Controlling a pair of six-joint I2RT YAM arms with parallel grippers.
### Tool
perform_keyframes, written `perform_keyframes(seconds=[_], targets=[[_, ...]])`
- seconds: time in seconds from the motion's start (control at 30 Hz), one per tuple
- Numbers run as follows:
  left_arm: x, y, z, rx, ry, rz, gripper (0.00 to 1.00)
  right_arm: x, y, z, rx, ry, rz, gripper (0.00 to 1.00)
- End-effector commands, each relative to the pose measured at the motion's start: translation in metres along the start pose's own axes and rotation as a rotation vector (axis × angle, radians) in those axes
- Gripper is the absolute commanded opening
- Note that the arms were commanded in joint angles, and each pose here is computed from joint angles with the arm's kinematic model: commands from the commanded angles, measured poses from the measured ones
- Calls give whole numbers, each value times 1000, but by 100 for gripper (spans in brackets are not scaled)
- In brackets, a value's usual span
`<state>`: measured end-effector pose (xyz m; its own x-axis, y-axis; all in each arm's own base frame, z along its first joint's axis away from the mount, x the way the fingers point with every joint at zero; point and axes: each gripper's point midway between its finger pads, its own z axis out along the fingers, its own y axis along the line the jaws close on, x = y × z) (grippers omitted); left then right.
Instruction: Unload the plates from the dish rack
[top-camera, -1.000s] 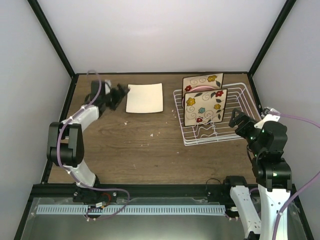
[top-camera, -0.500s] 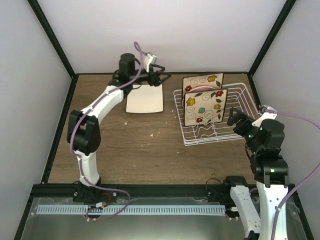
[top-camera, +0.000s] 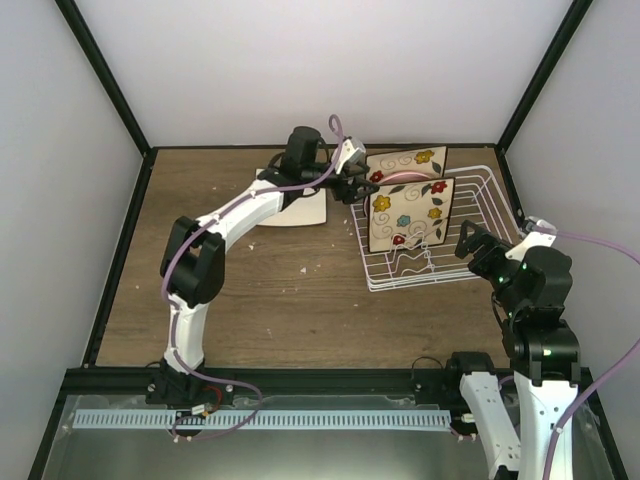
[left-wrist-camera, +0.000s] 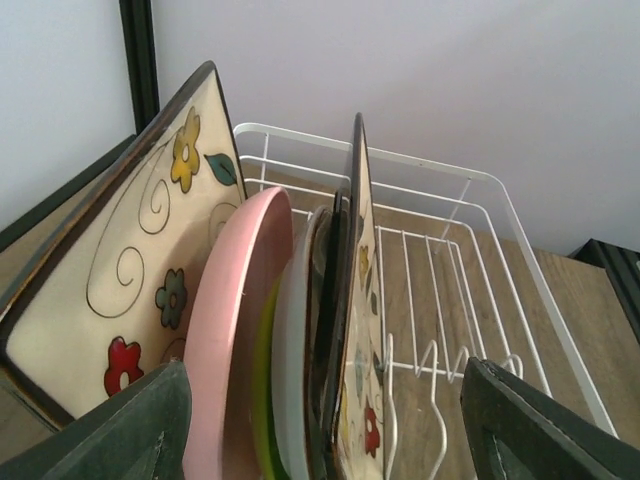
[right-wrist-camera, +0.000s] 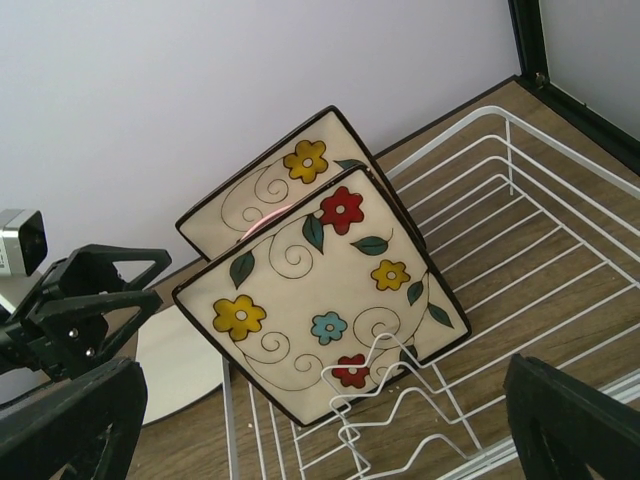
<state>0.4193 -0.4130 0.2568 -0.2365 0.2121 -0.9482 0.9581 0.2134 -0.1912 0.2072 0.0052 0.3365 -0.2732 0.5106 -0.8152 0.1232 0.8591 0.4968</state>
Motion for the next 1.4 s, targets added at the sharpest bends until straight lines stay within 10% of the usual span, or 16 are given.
perform_keyframes(seconds=[0.0, 0.4, 0.8, 1.37], targets=[[0, -2, 15, 11, 7, 66, 75, -9, 6, -10, -10, -22, -40, 100], [20, 0, 49, 7, 38, 51, 61, -13, 6, -12, 4, -22, -89, 100], [2, -13, 53, 20, -5, 39, 4, -11, 3, -10, 18, -11, -111, 100], [-114, -74, -4, 52, -200, 173, 4, -4, -1, -9, 19, -7, -106, 100]])
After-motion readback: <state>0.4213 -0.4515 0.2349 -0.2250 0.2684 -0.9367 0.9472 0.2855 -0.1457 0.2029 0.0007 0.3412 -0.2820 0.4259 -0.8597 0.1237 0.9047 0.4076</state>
